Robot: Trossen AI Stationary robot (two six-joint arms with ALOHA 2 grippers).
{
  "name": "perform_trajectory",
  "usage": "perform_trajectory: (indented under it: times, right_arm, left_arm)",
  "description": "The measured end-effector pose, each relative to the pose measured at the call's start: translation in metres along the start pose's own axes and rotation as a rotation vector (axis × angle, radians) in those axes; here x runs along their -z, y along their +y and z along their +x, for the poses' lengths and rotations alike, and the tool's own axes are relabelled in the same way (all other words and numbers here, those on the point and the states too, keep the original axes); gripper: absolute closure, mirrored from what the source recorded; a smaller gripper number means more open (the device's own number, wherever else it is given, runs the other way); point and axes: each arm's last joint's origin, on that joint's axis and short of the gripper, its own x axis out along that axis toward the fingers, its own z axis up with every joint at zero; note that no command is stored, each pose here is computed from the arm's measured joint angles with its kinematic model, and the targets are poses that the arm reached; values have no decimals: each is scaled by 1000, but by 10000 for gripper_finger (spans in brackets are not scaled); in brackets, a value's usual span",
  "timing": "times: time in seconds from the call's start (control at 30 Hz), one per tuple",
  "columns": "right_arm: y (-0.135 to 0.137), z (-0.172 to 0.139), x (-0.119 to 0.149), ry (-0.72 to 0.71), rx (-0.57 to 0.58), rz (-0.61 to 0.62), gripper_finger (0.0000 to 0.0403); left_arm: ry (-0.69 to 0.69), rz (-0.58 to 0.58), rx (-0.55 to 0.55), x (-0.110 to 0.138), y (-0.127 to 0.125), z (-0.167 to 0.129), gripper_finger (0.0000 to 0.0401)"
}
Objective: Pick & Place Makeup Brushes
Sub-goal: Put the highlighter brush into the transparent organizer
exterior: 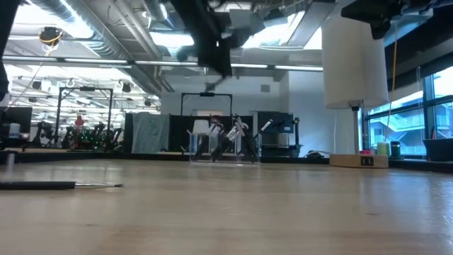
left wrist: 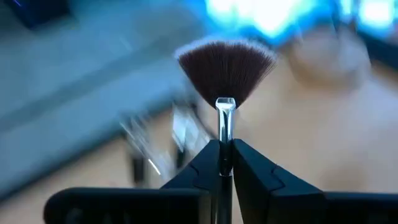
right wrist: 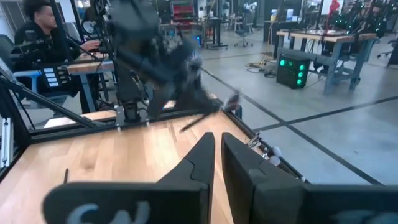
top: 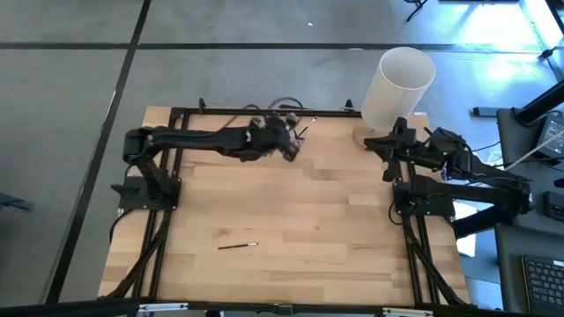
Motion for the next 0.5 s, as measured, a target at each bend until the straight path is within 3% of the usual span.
perform_trajectory:
  times: [0.1,0.2,0.33,0.5]
  right_arm:
    - [0,-2,0,-8,0,2,372]
    - [0,-4,-1,-14,0,2,372]
    - [0,-4,-1,-14,0,1,372]
    - [0,-4,-1,-15,0,0,373]
  left_arm:
    - [-201,-9,-112,-20,4,-16,373]
    - [-298,-15,-162,-31,5,-16,373]
    - [-331,-21,-129,-31,-3,13,366]
    - [-400,-20,12,-21,-19,71,366]
